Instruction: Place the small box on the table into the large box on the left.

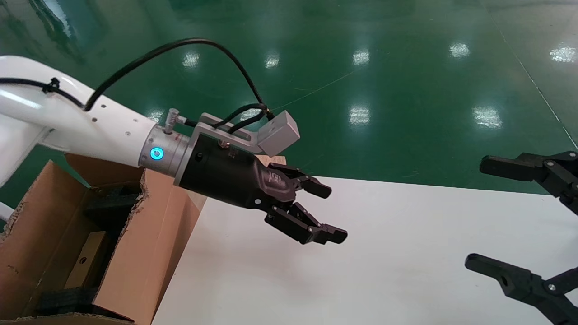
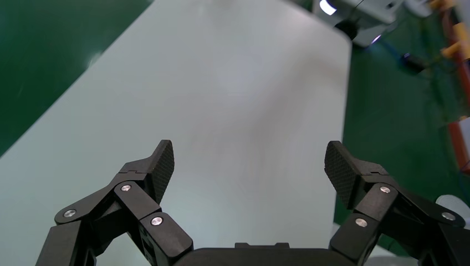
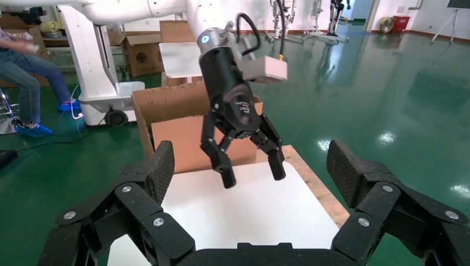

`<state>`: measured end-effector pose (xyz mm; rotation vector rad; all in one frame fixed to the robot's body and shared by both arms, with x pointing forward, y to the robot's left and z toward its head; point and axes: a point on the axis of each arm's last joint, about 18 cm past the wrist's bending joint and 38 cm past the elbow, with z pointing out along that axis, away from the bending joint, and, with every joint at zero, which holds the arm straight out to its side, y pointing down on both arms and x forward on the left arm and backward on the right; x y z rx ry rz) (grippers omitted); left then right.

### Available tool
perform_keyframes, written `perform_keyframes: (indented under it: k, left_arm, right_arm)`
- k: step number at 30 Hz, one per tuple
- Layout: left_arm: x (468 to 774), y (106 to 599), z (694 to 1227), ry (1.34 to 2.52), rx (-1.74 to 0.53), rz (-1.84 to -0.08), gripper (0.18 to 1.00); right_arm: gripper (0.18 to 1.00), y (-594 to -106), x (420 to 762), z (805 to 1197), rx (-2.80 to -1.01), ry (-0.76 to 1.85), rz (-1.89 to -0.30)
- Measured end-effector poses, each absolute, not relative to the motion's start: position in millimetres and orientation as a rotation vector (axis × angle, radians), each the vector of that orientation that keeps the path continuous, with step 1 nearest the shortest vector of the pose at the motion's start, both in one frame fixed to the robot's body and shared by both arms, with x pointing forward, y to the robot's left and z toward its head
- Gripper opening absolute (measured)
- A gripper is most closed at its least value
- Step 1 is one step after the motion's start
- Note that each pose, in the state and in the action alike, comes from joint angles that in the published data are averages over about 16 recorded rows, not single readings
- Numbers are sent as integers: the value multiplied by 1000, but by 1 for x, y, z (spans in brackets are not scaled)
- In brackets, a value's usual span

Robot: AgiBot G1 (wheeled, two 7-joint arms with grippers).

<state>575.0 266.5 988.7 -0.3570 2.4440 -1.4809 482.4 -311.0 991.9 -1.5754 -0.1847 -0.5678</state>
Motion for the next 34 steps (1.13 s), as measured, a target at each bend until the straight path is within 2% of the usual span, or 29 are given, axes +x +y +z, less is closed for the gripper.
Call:
perform_keyframes:
  k: [16,27,34]
  left_arm:
    - [523,274,987,2182,40,-1764,1001]
    - [484,295,991,1969,237,-1806,1001]
    - [473,302,992,1913,284,-1800,1001]
  right_arm:
    - [1001,-311,482,992,-1575,-185,-568]
    - [1001,-311,482,992,-1575,-184,-568]
    - [1001,-311,482,992,-1575,-184,-568]
